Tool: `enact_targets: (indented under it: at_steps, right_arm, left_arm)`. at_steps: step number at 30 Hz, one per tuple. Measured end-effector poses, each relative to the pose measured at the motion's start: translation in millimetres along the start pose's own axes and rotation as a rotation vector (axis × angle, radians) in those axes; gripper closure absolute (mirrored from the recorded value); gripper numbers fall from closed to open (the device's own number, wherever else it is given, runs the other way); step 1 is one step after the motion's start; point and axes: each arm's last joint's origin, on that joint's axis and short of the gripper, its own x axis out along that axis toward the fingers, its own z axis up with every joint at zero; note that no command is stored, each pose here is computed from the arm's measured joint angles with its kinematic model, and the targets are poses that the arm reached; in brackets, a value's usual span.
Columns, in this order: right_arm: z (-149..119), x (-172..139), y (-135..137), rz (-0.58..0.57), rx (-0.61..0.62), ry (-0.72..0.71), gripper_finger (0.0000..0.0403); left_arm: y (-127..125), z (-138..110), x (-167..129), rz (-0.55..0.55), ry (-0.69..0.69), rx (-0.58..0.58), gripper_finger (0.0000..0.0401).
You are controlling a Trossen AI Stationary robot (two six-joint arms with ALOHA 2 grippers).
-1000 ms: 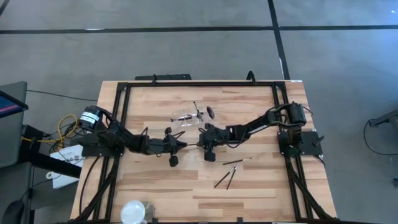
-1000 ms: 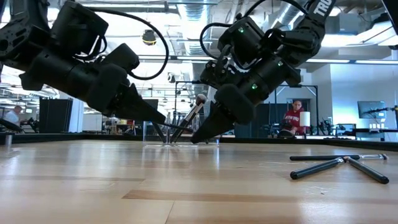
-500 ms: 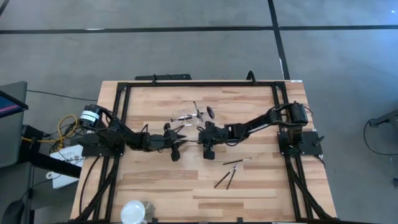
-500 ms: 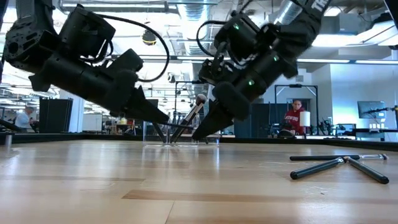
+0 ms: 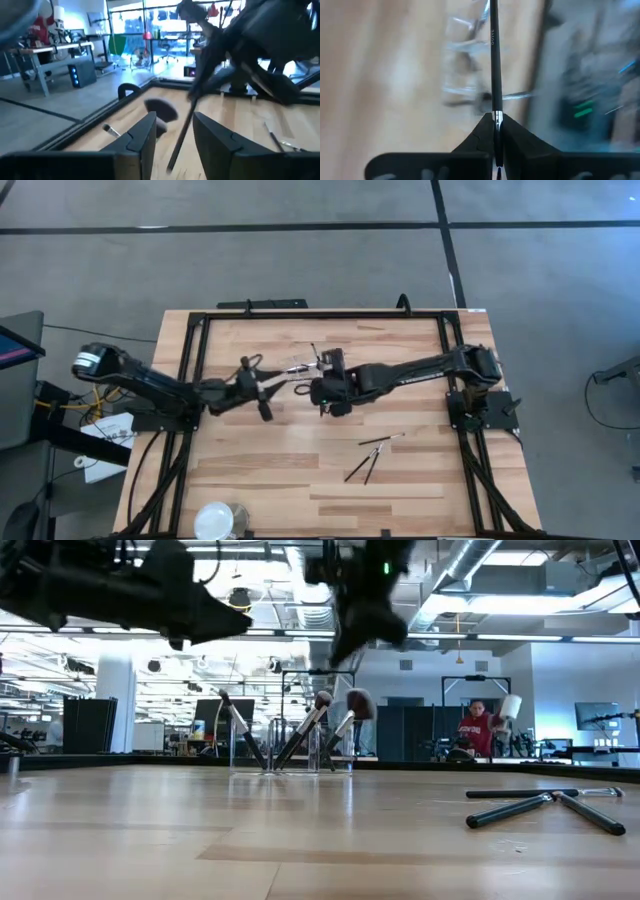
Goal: Put items in baskets/containers
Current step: Put the black liner brush into the transparent organizer
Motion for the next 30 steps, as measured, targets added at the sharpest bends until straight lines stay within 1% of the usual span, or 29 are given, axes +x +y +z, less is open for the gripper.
enact_targets:
  at_steps: [2,4,6,8,10,13,16,18,20,22,25,30]
  right_arm:
    - [4,-9,-9,-0.058,-0.193,0.006,0.0398]
    - [6,-12,-14,-0.085,-0.378,0.015,0.0397]
    - [5,-10,-17,-0.096,-0.53,0.03,0.0397]
    - [2,-6,-20,-0.093,-0.645,0.056,0.0397]
    - [-1,-2,-25,-0.105,-0.68,0.087,0.0398]
    - [-5,4,-34,-0.124,-0.667,0.122,0.0397]
    - [-10,9,-41,-0.121,-0.661,0.141,0.0396]
    - [-9,18,-42,-0.124,-0.684,0.16,0.0397]
    - [-10,29,-40,-0.125,-0.732,0.203,0.0398]
    - [-6,42,-38,-0.164,-0.771,0.249,0.0398]
    - [-4,59,-31,-0.186,-0.854,0.344,0.0397]
    - [0,74,-22,-0.168,-0.907,0.364,0.0397]
  left_arm:
    - [6,-2,-9,0.004,-0.01,-0.009,0.0275]
    - [11,-7,-17,0.005,-0.008,-0.012,0.0275]
    - [15,-15,-24,0.006,0.005,-0.015,0.0275]
    - [18,-23,-30,0.005,0.025,-0.039,0.0275]
    - [20,-30,-34,0.005,0.047,-0.064,0.0277]
    - [23,-39,-38,0.006,0.072,-0.092,0.0282]
    - [24,-40,-39,0.006,0.074,-0.097,0.0287]
    - [24,-40,-39,0.006,0.073,-0.098,0.029]
    - [24,-40,-39,0.006,0.072,-0.099,0.0292]
    - [24,-39,-39,0.006,0.07,-0.101,0.0294]
    - [24,-39,-39,0.006,0.066,-0.103,0.0295]
    - [24,-39,-39,0.006,0.067,-0.103,0.0295]
